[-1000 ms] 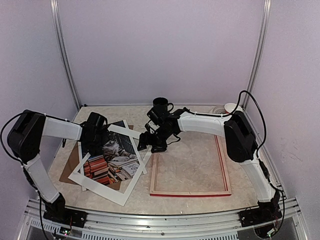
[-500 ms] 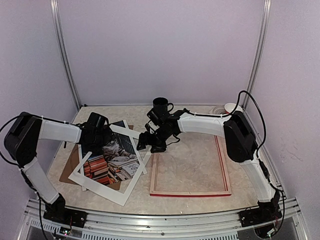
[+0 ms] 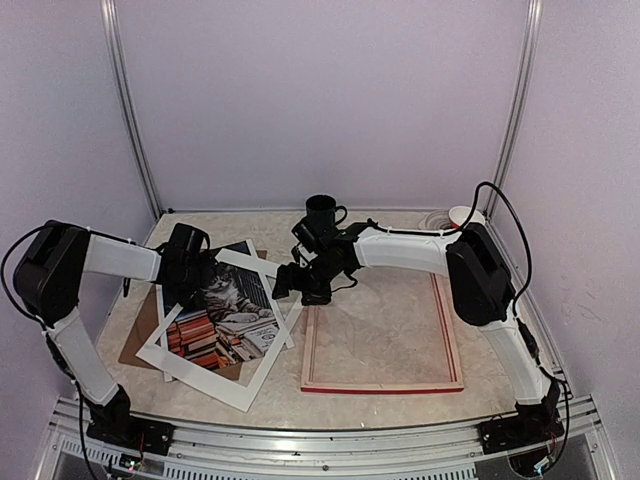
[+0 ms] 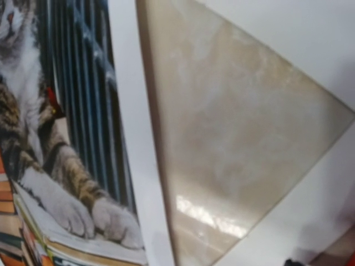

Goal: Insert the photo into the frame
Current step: Pick up the mat board from the photo.

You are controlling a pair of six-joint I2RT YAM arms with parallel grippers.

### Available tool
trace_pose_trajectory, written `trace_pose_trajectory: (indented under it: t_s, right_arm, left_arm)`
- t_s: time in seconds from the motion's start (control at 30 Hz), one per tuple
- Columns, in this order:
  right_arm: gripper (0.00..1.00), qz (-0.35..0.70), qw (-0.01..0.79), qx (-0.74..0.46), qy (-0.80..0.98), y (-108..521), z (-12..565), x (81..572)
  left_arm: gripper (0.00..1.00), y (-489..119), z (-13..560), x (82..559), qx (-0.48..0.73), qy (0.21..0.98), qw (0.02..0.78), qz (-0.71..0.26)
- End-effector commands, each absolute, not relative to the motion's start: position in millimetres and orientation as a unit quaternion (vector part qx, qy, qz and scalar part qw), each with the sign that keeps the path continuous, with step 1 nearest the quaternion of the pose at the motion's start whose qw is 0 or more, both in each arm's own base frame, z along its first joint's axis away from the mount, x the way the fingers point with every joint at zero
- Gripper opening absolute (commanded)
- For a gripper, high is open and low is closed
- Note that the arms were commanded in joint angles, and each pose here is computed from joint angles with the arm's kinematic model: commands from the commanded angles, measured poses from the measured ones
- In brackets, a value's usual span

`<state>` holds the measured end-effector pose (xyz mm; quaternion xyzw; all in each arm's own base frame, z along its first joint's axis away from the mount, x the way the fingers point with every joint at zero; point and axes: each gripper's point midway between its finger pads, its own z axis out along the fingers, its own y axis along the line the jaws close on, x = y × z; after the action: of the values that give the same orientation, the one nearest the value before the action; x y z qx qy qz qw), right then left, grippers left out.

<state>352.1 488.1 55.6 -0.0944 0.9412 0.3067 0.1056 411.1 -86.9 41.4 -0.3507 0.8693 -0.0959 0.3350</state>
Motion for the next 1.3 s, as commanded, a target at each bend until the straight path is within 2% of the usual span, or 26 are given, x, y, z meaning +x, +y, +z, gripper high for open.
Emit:
trace_pose_trajectory:
  t_s: [0.0,0.4,0.8,1.0,1.27]
  right_arm:
    - [0.82,0.275,0.104,-0.078,0.953,475,50,347]
    - [0.83,0.275,0.107,-0.068,0.953,473,58,345]
    - [0.84,0.272,0.140,-0.059,0.950,468,77,356]
    - [0.84,0.241,0.141,-0.050,0.959,455,68,362]
    - [0.88,0.243,0.134,-0.027,0.960,450,59,362]
  left_arm:
    - [0.99,-65,41,413,-0.376,0.860,0.340,-0.062]
    - [0.99,-41,41,410,-0.400,0.848,0.344,-0.038]
    - [0.99,-102,111,424,-0.323,0.842,0.415,-0.120]
    - [0.99,-120,86,431,-0.309,0.860,0.386,-0.130]
    - [0.99,-113,71,434,-0.310,0.864,0.386,-0.094]
